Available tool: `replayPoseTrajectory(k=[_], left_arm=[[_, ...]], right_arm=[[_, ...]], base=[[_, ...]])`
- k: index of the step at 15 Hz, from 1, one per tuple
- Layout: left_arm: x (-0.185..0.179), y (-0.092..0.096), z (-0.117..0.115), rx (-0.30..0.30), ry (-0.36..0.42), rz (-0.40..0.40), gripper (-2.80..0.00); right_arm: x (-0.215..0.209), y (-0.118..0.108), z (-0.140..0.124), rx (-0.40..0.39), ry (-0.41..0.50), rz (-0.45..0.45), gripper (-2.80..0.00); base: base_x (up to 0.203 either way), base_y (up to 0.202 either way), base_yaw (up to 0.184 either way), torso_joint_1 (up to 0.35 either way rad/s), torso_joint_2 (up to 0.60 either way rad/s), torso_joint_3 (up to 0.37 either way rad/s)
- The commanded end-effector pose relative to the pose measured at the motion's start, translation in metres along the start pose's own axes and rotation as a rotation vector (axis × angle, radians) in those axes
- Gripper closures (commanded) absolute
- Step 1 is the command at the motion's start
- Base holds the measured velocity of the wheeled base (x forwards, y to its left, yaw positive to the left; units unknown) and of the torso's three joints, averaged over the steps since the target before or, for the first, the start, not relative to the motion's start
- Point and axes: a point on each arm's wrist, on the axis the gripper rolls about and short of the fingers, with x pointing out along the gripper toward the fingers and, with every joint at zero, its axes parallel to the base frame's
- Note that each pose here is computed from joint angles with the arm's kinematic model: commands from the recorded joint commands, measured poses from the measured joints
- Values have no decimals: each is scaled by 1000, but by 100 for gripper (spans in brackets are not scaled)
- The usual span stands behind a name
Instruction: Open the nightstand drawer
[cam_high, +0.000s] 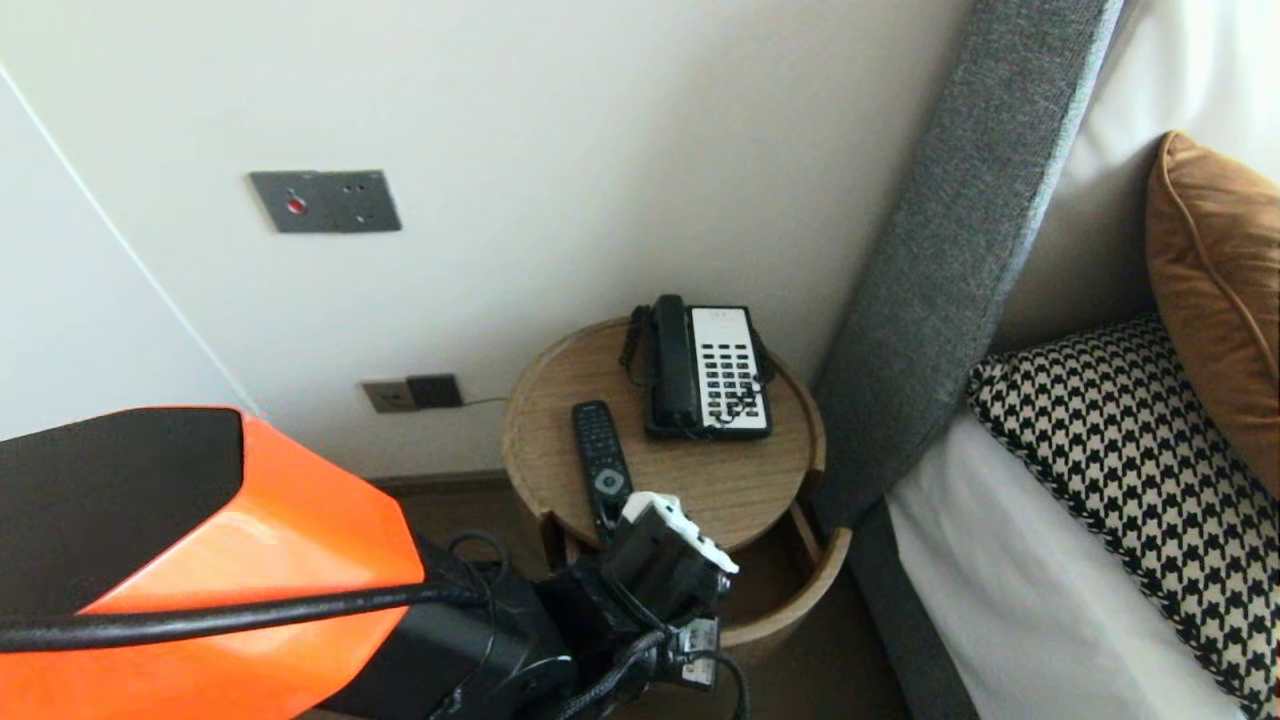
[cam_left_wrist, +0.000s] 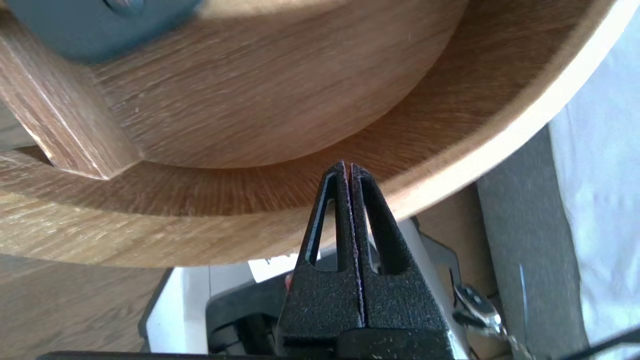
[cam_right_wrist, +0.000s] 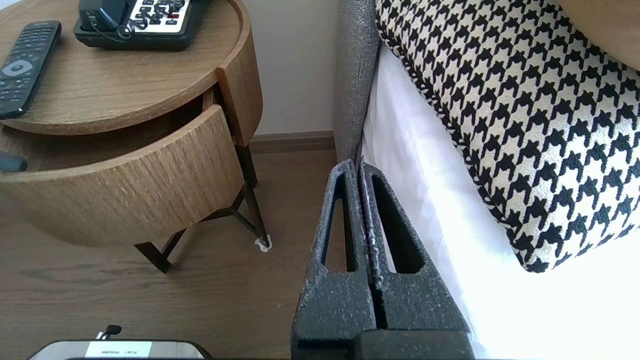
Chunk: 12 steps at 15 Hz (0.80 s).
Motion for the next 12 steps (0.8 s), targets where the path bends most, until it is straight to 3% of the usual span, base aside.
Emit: replayPoseTrajectory(k=[1, 5, 12], left_arm=[[-8, -4, -8, -2, 3, -18, 0], [-14, -8, -28, -1, 33, -31, 0], [-21, -10, -41, -7, 26, -59, 0]], right_arm=[[0, 0, 0, 0, 0, 0, 0], [0, 0, 0, 0, 0, 0, 0], [0, 0, 0, 0, 1, 1, 0]], base=[[0, 0, 0, 0, 0, 0], [0, 0, 0, 0, 0, 0], [0, 0, 0, 0, 0, 0]])
